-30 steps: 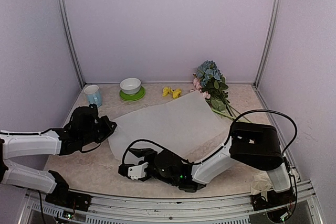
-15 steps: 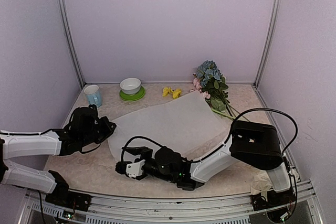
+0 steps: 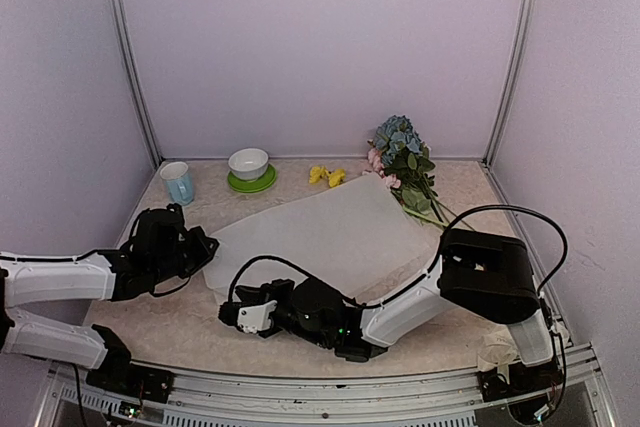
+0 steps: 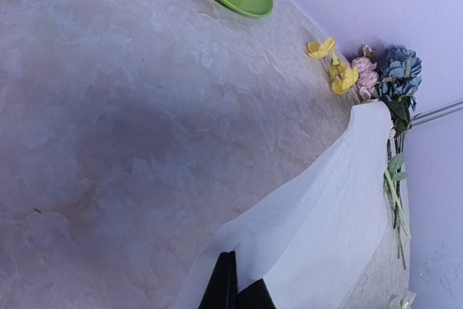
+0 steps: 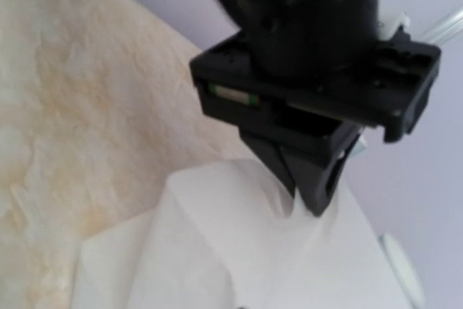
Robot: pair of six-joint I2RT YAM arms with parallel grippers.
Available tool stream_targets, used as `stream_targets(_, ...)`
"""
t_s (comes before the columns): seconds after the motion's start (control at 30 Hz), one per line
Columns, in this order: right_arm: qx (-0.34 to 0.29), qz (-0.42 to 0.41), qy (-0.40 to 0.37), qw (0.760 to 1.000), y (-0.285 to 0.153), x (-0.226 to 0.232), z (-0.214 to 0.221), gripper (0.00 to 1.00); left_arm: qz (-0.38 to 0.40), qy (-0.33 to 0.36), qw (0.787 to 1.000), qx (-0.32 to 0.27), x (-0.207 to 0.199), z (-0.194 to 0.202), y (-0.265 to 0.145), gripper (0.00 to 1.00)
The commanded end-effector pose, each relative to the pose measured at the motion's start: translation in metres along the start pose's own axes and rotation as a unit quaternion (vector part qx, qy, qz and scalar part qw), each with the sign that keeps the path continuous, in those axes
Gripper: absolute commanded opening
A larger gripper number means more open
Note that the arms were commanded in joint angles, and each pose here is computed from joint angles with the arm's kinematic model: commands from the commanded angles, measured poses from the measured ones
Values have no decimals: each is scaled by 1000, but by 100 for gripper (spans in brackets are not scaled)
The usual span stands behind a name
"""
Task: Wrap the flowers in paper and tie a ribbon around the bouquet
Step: Pass from the left arm to the right
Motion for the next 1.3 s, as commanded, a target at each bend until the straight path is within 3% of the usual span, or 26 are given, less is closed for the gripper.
stream_targets(0.0, 26, 5, -2, 1000, -6, -7, 6, 0, -1, 8, 1000, 1, 4, 1, 1, 0)
stream_targets(0.1, 24, -10, -9, 1000, -10, -6, 5, 0, 4, 14, 1000, 10, 4, 4, 1, 0)
stream_targets(0.13, 26, -16, -11, 999, -11, -6, 6, 0, 10, 22, 1000, 14, 2, 4, 1, 5)
stream_targets(0.27, 24, -60, -20, 998, -18, -1, 11, 0, 37, 58, 998, 9, -7, -1, -7, 32)
stream_targets(0.33, 19, -81, -10, 996, -23, -2, 11, 0, 45, 72, 996, 7, -8, -4, -10, 59)
stream_targets(0.37, 16, -90, -1, 996, -25, -5, 11, 0, 50, 79, 996, 7, -10, -7, -11, 68)
stream_targets(0.43, 10, -113, 32, 993, -29, -16, 11, 0, 60, 101, 993, 2, -15, -12, -16, 75)
stream_targets(0.53, 2, -217, 122, 969, -33, -36, 11, 0, 97, 147, 984, -16, -34, -20, -30, 73)
stream_targets(0.63, -8, -295, 198, 935, -42, -62, 18, 0, 164, 210, 963, -32, -62, -20, -49, 62)
stream_targets(0.7, -13, -317, 224, 922, -50, -75, 22, 0, 215, 261, 940, -38, -83, -12, -66, 55)
stream_targets(0.8, -15, -331, 246, 911, -59, -89, 26, 0, 289, 361, 886, -35, -111, 7, -93, 54)
stream_targets(0.93, -13, -340, 266, 902, -69, -99, 26, 0, 344, 430, 835, -19, -129, 20, -118, 55)
stream_targets(1.07, -26, -342, 271, 899, -82, -107, 16, 0, 342, 463, 818, -2, -140, 20, -125, 55)
stream_targets(1.13, -26, -333, 274, 902, -87, -113, 13, 0, 361, 477, 801, 16, -151, 20, -134, 60)
stream_targets(1.27, -29, -314, 273, 909, -97, -126, 8, 0, 409, 479, 776, 37, -158, 27, -145, 60)
Point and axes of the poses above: each gripper's point midway between its finger pads, its own y axis out along the fingers, its own x axis along the line the jaws close on, z = x × y, the point moved 6 cm from there along -y, back along the fingers, and after that the axes turned 2 degrees about -y, right-handed, at the moved point
